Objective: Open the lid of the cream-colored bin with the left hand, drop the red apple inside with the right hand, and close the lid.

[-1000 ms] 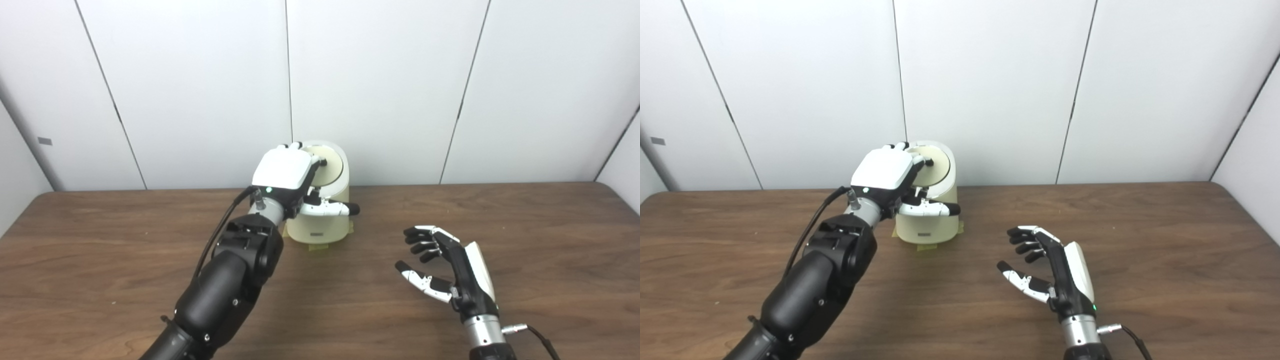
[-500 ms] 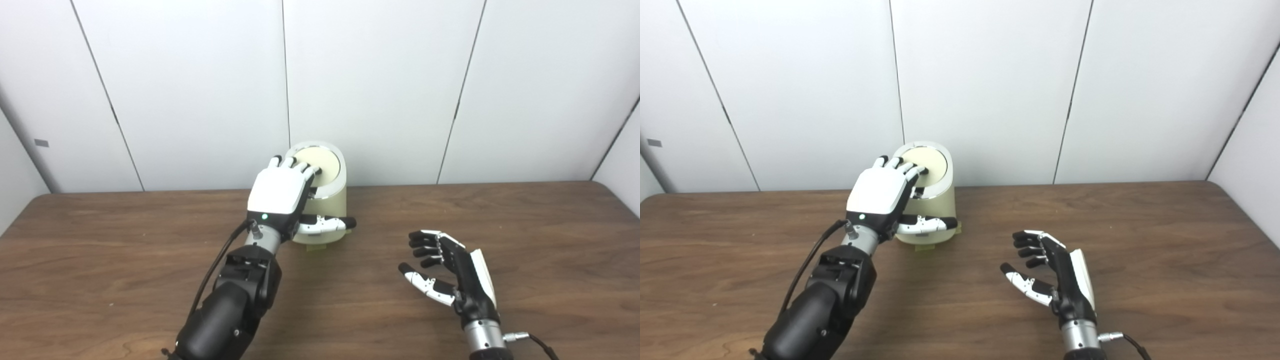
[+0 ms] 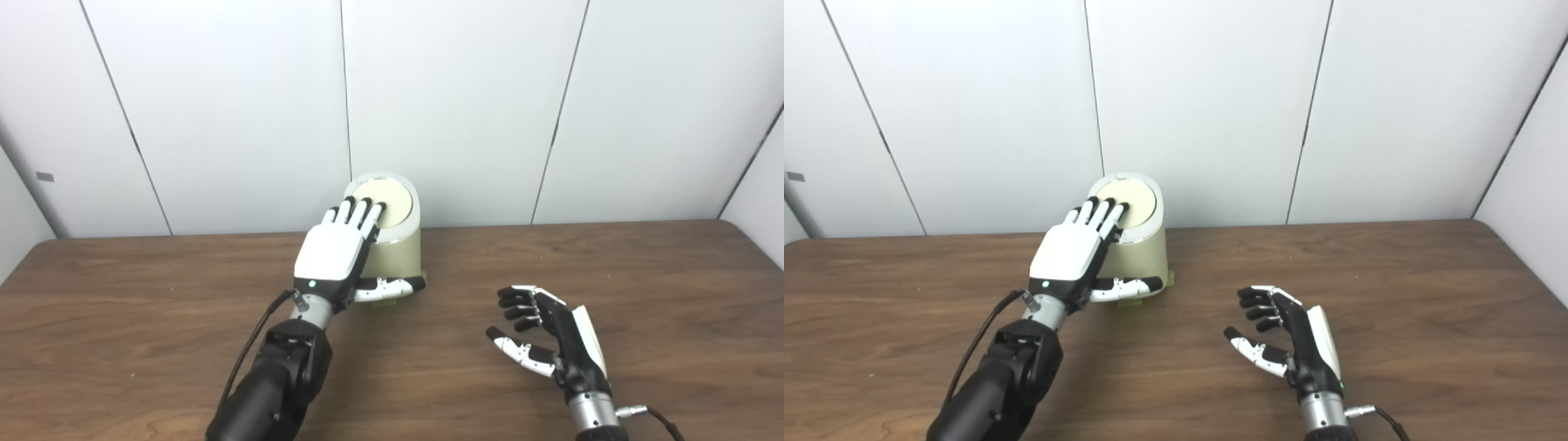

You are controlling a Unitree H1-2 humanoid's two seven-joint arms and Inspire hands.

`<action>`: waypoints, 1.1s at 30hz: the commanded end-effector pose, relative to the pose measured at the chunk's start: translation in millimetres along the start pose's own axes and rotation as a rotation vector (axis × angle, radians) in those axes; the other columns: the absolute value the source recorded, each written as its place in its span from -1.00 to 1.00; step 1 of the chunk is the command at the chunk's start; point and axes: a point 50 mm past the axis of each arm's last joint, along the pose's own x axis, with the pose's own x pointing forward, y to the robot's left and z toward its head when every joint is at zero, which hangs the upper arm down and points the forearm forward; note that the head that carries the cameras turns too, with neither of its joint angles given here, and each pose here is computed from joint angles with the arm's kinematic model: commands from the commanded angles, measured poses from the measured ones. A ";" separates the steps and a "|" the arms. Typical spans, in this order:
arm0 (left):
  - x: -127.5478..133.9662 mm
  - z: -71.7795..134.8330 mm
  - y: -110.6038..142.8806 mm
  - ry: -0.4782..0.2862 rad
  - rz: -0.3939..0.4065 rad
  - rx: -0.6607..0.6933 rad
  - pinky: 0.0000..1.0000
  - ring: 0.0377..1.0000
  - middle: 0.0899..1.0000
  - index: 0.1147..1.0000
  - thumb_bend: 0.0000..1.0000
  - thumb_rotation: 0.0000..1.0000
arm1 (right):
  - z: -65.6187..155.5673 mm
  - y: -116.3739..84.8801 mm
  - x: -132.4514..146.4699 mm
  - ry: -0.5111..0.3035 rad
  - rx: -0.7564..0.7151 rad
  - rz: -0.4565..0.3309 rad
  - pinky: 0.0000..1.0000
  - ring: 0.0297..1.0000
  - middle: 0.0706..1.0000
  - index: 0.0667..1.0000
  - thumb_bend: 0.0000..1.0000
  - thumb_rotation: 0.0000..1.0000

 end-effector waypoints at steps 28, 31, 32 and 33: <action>-85.6 -42.1 18.8 -0.092 0.416 -0.900 0.52 0.68 0.66 0.63 -0.58 0.85 | 11.4 -3.9 12.1 -0.073 -0.032 0.014 0.05 0.19 0.22 0.21 -0.42 -0.71; -101.0 -52.2 17.1 -0.074 0.434 -0.951 0.43 0.62 0.64 0.58 -0.54 0.92 | 10.5 -3.1 13.0 -0.078 -0.034 0.011 0.05 0.19 0.22 0.20 -0.43 -0.69; -105.9 -55.9 15.5 -0.066 0.435 -0.960 0.45 0.62 0.64 0.58 -0.54 0.91 | 10.5 -2.7 13.2 -0.077 -0.032 0.011 0.05 0.19 0.22 0.20 -0.43 -0.68; -110.8 -59.9 13.4 -0.059 0.435 -0.968 0.45 0.62 0.64 0.58 -0.54 0.90 | 10.8 -2.4 13.1 -0.077 -0.031 0.009 0.06 0.19 0.22 0.20 -0.43 -0.68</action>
